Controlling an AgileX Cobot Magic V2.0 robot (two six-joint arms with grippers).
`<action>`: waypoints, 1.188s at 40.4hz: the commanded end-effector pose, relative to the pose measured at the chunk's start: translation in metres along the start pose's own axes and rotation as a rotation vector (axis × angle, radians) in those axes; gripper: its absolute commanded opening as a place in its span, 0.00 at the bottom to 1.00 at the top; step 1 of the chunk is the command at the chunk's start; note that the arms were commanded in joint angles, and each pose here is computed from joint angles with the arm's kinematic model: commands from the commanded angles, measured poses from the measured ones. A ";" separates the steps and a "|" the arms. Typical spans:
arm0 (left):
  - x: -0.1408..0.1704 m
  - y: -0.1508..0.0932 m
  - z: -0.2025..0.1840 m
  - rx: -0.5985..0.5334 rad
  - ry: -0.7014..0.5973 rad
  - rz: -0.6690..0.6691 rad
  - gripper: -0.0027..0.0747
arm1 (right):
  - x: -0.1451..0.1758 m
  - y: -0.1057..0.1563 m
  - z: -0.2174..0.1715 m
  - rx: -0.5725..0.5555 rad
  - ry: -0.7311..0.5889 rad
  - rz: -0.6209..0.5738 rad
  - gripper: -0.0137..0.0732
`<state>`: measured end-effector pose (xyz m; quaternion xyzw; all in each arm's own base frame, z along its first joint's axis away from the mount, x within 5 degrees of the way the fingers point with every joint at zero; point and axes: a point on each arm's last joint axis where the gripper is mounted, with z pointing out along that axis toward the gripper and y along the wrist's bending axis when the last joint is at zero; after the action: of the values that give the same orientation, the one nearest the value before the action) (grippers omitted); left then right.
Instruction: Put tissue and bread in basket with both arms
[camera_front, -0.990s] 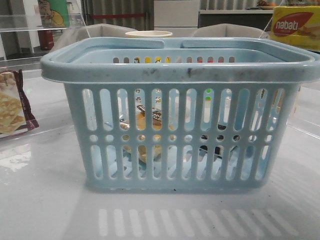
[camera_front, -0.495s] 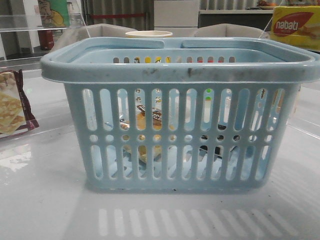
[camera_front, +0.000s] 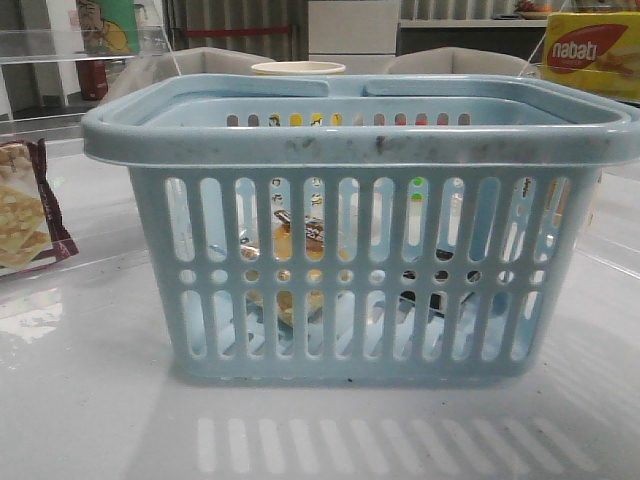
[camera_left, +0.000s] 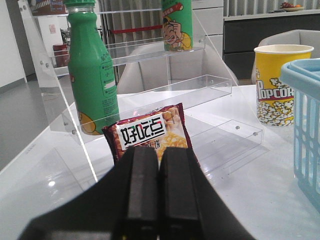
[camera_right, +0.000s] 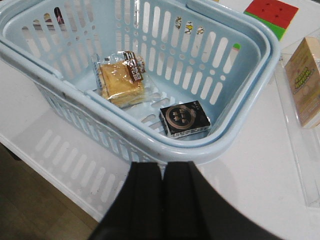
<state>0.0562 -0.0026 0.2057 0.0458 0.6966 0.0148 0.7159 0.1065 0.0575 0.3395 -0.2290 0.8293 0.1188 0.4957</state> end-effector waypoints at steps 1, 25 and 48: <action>-0.008 0.001 -0.002 -0.012 -0.100 -0.019 0.16 | -0.010 -0.008 -0.007 0.073 -0.179 0.004 0.22; -0.008 0.001 -0.002 -0.012 -0.100 -0.019 0.16 | 0.117 -0.021 -0.020 0.545 -0.663 0.055 0.22; -0.008 0.001 -0.002 -0.012 -0.100 -0.019 0.16 | 0.152 -0.021 -0.001 0.549 -0.572 0.080 0.22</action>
<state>0.0562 -0.0026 0.2057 0.0458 0.6966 0.0148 0.7159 0.0568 -0.0005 0.1990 -0.0103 0.7021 -0.0177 0.7118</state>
